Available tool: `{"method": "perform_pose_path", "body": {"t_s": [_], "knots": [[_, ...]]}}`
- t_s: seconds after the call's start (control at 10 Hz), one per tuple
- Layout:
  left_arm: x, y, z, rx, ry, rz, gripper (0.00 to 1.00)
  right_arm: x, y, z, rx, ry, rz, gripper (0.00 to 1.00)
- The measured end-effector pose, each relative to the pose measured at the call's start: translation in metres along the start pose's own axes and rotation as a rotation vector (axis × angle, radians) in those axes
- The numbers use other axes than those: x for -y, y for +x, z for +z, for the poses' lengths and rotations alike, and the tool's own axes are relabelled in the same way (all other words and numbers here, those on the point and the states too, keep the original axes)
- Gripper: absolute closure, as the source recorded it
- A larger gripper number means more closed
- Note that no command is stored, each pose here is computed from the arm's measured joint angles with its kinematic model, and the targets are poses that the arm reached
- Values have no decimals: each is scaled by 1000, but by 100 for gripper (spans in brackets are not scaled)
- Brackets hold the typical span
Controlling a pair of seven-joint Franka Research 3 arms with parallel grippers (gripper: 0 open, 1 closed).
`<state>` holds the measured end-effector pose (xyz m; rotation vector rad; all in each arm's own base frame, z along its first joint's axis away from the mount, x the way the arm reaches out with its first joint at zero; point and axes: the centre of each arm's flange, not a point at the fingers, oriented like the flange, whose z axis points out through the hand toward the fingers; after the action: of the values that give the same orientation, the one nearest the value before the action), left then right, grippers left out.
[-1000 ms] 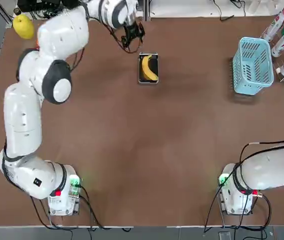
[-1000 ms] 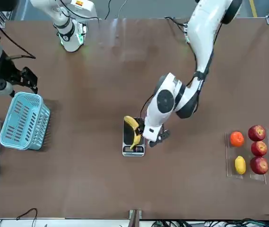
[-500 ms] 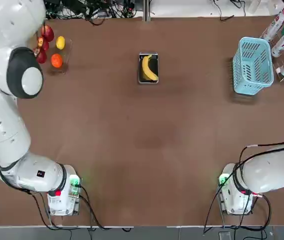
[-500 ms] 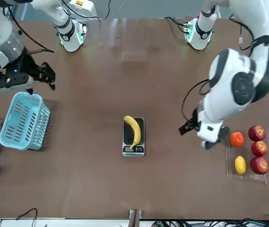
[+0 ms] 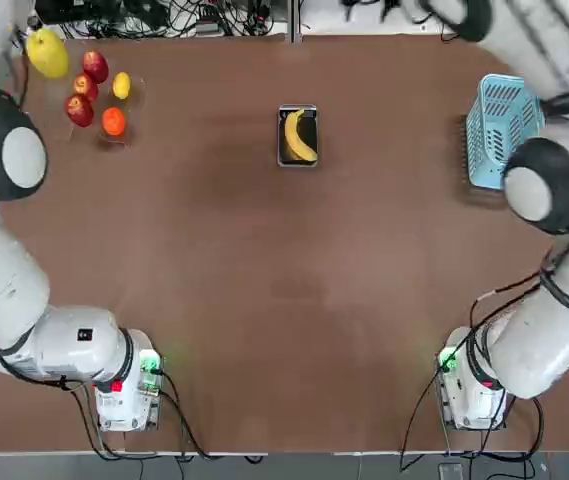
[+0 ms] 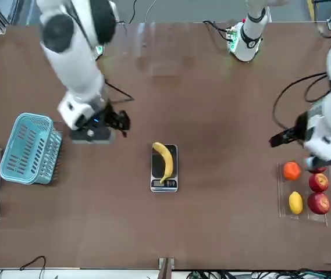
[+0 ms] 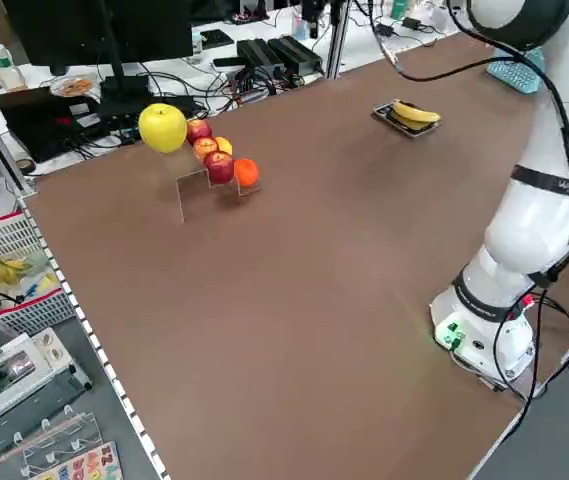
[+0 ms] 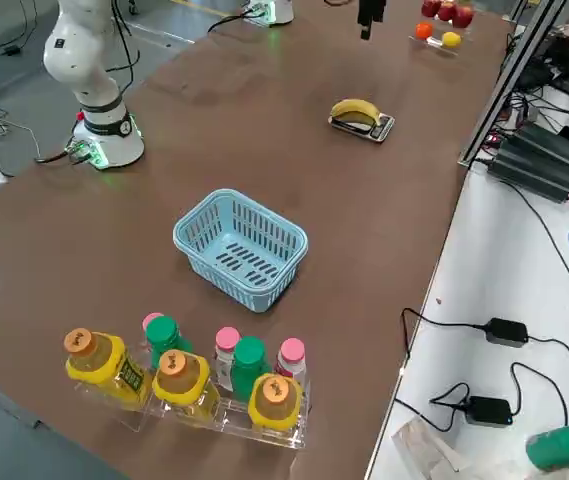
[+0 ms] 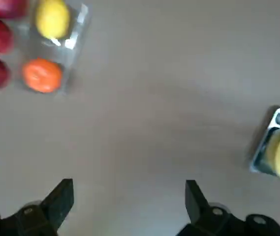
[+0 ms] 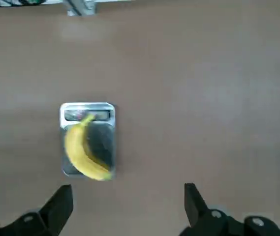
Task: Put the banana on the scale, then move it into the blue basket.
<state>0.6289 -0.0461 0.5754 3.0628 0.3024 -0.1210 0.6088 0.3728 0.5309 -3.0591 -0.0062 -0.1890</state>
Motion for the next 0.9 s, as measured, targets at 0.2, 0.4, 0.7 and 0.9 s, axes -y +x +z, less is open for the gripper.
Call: {"method": "perform_pose_path", "body": {"t_s": [0.2, 0.4, 0.7, 0.9], "knots": [[30, -22, -52, -77, 2, 108, 0, 46, -2, 89, -9, -24, -84, 0], [41, -57, -97, -122, 10, 137, 0, 67, -10, 155, -3, -63, -170, 0], [18, -96, -113, -108, 64, 188, 0, 101, -31, 228, -24, -34, -299, 0], [10, -95, -102, -91, 88, 202, 0, 126, -47, 240, -58, -1, -311, 0]]}}
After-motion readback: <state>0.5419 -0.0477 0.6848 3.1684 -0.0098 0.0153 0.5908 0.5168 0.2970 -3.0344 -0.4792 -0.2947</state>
